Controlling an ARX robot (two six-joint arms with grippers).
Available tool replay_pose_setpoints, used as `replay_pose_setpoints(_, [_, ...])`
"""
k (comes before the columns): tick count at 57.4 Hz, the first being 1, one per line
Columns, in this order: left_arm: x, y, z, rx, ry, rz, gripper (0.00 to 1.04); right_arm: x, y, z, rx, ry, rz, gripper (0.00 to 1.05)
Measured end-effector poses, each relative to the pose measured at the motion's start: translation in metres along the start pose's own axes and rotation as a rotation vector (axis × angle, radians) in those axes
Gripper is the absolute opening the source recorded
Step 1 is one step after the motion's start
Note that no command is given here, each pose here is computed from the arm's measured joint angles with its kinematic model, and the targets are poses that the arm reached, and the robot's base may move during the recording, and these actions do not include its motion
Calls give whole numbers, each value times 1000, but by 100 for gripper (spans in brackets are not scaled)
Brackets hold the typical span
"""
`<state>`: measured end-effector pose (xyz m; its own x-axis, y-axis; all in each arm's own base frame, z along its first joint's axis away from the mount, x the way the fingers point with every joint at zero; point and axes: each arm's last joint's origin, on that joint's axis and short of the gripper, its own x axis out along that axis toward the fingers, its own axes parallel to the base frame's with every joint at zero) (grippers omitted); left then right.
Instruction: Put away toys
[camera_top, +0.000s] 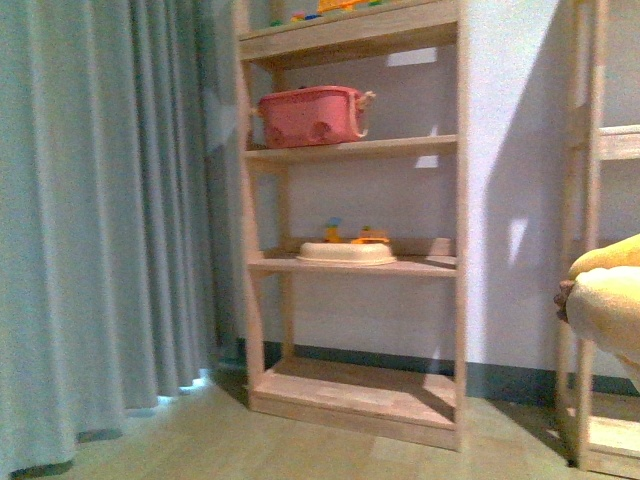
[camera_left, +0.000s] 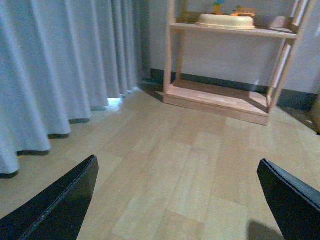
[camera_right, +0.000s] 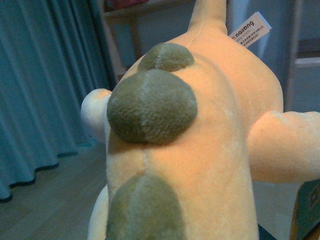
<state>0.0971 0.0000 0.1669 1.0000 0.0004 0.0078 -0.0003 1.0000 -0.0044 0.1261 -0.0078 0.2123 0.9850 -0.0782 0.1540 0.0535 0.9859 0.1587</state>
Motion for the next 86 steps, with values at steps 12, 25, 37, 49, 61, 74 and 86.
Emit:
replay_pose_setpoints(12, [0,0,0,0,0,0,99,0,0,0,0,0,0,17])
replay_pose_setpoints(25, [0,0,0,0,0,-5,99,0,-1,0,0,-4,-13,17])
replay_pose_setpoints(37, [0,0,0,0,0,-1,99,0,0,0,0,-1,3,17])
replay_pose_setpoints(49, [0,0,0,0,0,-1,99,0,0,0,0,-2,1,17])
replay_pose_setpoints(61, [0,0,0,0,0,5,99,0,0,0,0,1,14,17])
replay_pose_setpoints(74, [0,0,0,0,0,-7,99,0,-1,0,0,-4,-20,17])
replay_pose_setpoints(86, [0,0,0,0,1,-2,99,0,0,0,0,-1,-1,17])
